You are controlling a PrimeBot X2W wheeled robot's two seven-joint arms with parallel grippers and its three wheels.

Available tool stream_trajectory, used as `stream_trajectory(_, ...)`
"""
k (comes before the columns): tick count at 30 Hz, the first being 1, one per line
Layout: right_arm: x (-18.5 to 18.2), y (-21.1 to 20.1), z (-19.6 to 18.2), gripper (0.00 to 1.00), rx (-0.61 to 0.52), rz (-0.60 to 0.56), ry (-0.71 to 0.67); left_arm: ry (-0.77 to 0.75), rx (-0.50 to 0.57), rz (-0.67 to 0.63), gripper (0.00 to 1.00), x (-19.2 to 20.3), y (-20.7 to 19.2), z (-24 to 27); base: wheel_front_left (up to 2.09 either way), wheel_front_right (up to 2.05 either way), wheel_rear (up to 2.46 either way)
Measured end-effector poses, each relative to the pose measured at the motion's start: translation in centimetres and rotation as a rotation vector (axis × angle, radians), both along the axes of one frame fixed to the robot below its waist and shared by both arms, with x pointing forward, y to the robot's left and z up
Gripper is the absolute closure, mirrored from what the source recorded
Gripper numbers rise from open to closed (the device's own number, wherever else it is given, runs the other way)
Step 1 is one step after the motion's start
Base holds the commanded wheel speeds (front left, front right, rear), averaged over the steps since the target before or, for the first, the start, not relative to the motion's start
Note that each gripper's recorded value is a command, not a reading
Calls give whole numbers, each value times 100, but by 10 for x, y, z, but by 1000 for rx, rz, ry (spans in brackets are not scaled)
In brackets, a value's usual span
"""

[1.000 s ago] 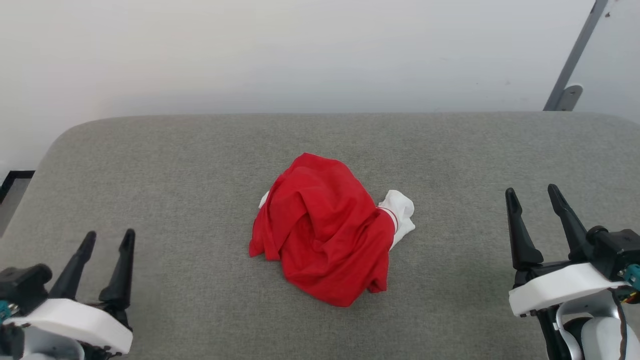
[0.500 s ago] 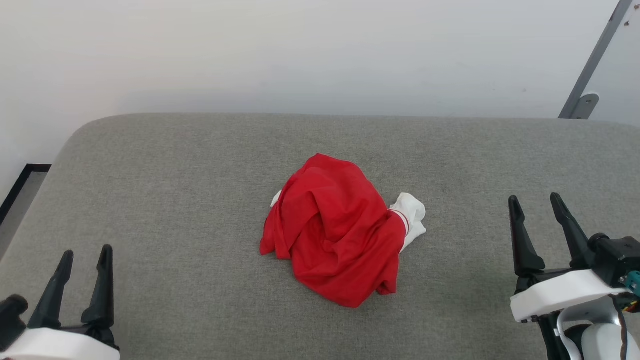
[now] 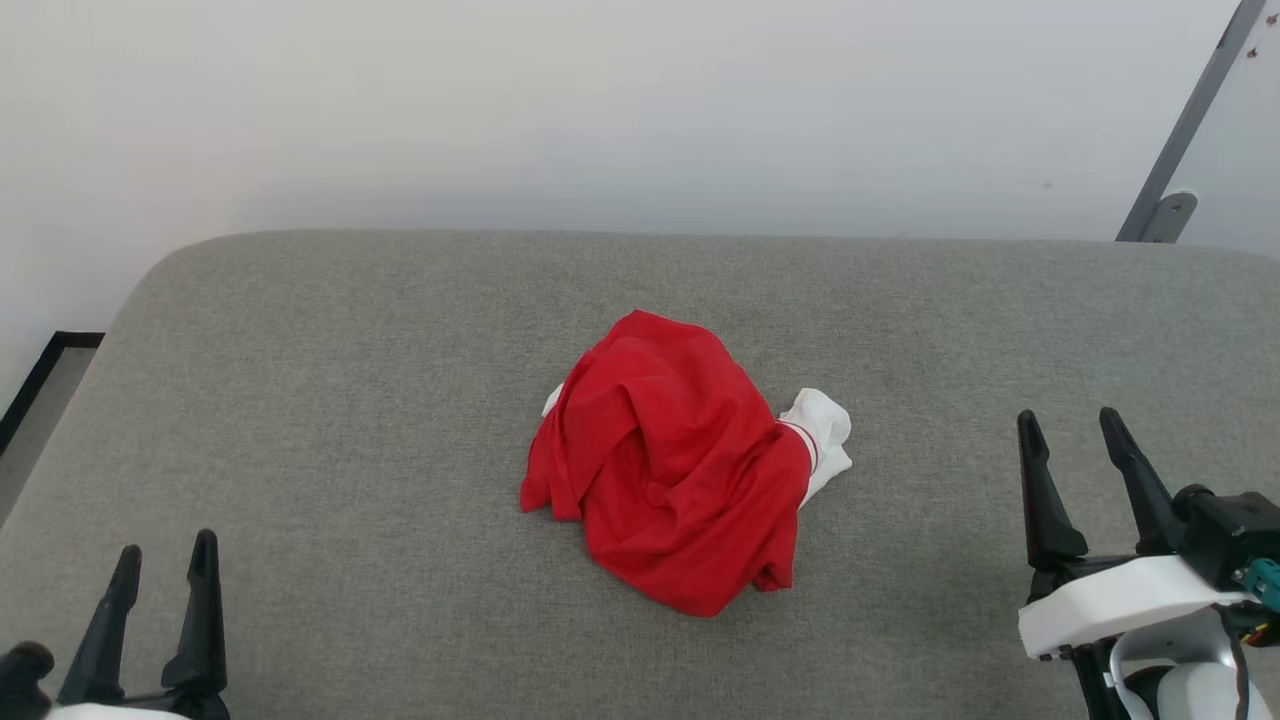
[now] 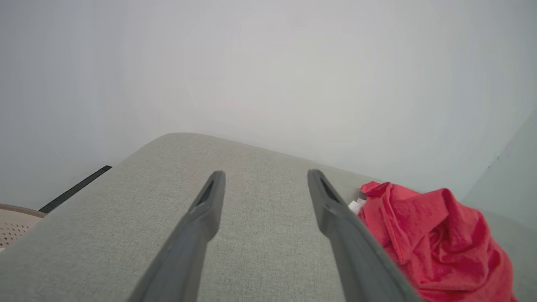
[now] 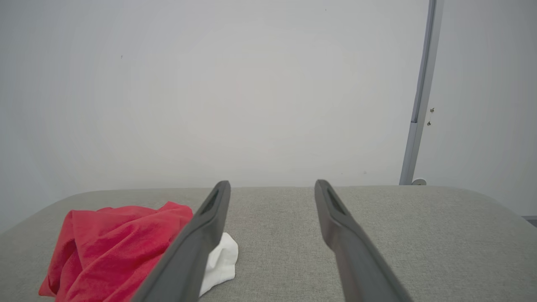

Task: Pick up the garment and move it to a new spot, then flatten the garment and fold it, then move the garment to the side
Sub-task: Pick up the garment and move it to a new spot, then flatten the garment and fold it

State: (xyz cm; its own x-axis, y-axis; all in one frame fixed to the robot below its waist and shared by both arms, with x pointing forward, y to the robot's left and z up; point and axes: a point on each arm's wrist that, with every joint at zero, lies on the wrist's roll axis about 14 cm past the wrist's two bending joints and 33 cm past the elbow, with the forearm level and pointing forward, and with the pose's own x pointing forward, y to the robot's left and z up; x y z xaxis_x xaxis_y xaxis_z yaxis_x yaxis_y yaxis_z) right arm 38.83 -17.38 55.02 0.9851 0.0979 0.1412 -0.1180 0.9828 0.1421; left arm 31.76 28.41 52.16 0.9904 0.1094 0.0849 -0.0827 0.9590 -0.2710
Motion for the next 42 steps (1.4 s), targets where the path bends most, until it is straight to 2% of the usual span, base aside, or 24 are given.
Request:
stream_trajectory(11, 0, 1, -4, 0, 9, 2, 15, 9, -18, 17, 0, -5, -1, -10, 0, 0, 0)
stream_trajectory(15, 2, 6, -15, 0, 16, 20, 79, 3, -18, 24, 0, -7, 1, -10, 0, 0, 0)
stream_trajectory(27, 40, 39, -52, 0, -112, 200, 332, 16, -29, 26, 0, -7, -2, -14, 0, 0, 0)
stream_trajectory(33, 65, 58, -83, 0, -222, 299, 504, 51, -35, 22, 0, 1, -5, -24, 0, 0, 0)
stream_trajectory(36, 72, 67, -93, 0, -238, 331, 557, 61, -38, 18, 0, 4, -7, -26, 0, 0, 0)
stream_trajectory(42, 86, 86, -132, 0, -336, 418, 757, 86, -46, 18, 0, 12, -7, -32, 0, 0, 0)
